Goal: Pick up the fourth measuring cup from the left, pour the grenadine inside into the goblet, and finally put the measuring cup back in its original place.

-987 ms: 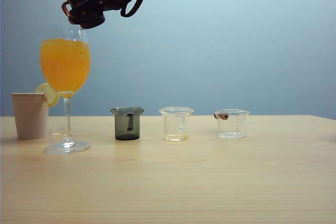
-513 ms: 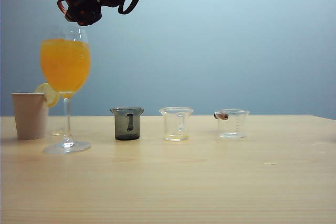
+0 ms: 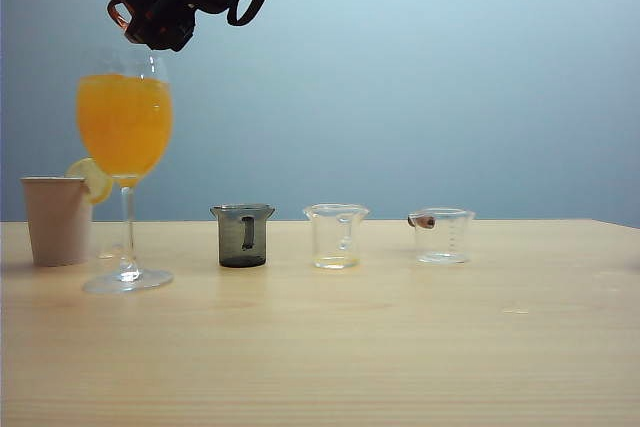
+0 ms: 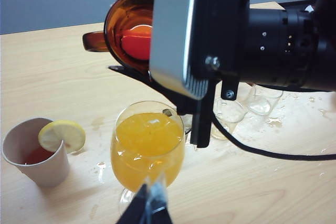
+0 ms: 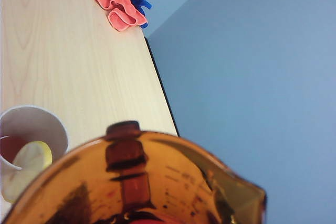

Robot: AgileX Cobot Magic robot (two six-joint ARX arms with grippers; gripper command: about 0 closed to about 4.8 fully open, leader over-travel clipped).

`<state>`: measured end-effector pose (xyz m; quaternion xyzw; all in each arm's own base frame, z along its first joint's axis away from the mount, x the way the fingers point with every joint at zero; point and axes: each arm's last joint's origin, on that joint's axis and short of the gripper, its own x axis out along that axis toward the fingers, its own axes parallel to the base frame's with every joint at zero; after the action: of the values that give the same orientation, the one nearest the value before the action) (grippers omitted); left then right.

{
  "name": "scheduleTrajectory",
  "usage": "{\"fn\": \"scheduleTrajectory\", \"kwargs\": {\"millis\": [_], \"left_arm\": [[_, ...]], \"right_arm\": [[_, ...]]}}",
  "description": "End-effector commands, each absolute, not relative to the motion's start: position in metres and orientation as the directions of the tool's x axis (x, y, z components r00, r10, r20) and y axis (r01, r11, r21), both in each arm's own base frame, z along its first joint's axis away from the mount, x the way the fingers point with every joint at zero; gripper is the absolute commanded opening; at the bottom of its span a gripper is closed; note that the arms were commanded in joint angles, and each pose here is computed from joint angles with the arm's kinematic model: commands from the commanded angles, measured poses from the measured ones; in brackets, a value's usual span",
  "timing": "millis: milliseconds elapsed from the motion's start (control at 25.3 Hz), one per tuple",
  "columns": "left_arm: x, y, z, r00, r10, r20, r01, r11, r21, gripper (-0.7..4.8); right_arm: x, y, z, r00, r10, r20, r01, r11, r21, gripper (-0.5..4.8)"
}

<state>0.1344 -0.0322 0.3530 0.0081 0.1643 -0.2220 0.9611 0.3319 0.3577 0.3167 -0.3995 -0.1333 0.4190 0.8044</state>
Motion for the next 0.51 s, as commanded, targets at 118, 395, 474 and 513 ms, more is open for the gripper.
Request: {"fn": "scheduleTrajectory", "kwargs": {"millis": [118,395,474,513], "left_arm": [[0.134,-0.0321,0.3546,0.849,-0.427,-0.31,0.433,0.9,-0.056,-0.04],[0.134,-0.0321,0.3546,0.849,-0.427,-0.31,0.433,0.9,-0.056,-0.04],[0.134,-0.0321,0.3546,0.849,-0.427,-0.31,0.433,0.9,-0.056,-0.04],[0.134,-0.0321,0.3546,0.849,-0.427,-0.31,0.433,0.9,-0.056,-0.04]], "right_arm": [[0.3282,0.3586,0.328,0.607,0.792,-0.067,-0.516,0.329,-0.791,1.99],[0.327,0.3598,0.3285,0.605,0.794,-0.061,-0.495,0.314,-0.81,1.99],[0.3262,0.3605,0.3285,0.603,0.795,-0.061,-0.479,0.299,-0.825,1.99],[0.3262,0.3605,0.3285,0.603,0.795,-0.061,-0.471,0.294,-0.832,1.99]]}}
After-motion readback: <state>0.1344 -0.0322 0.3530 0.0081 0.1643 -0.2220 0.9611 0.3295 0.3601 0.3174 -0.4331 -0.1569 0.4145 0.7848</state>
